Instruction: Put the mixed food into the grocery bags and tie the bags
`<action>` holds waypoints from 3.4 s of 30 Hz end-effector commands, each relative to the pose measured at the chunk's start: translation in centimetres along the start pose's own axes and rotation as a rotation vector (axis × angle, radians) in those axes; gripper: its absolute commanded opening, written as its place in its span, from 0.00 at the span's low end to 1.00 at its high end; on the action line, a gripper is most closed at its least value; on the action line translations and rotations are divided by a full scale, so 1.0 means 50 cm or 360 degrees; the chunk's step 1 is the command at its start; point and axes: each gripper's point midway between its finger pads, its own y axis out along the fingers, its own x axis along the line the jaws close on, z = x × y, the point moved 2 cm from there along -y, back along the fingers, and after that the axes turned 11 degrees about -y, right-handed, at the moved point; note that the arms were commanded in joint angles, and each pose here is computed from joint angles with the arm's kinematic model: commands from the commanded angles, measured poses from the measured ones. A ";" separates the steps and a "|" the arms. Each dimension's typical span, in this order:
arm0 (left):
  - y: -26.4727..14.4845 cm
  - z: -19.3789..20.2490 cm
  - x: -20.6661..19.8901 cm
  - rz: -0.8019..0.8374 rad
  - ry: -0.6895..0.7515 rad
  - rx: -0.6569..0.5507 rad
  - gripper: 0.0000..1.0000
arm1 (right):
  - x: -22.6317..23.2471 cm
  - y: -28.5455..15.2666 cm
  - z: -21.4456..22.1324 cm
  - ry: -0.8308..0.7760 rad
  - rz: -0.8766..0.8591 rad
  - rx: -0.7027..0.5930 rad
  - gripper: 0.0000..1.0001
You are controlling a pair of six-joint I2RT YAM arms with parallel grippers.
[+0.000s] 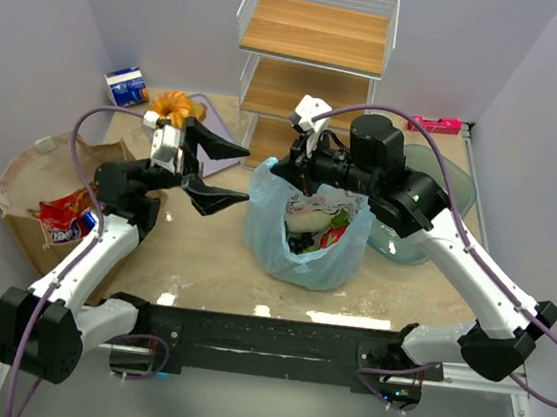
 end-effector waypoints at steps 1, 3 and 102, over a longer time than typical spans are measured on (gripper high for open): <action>0.039 -0.019 -0.015 0.0074 -0.0015 -0.0126 1.00 | 0.021 -0.033 -0.039 0.0093 -0.0061 -0.0111 0.00; 0.061 -0.002 -0.013 0.0091 -0.0022 -0.0113 1.00 | 0.026 -0.038 -0.043 0.0097 -0.0083 -0.0125 0.00; 0.048 0.187 0.101 -0.0359 -0.0566 0.0379 0.00 | -0.061 -0.251 0.091 -0.0212 0.0598 -0.0052 0.09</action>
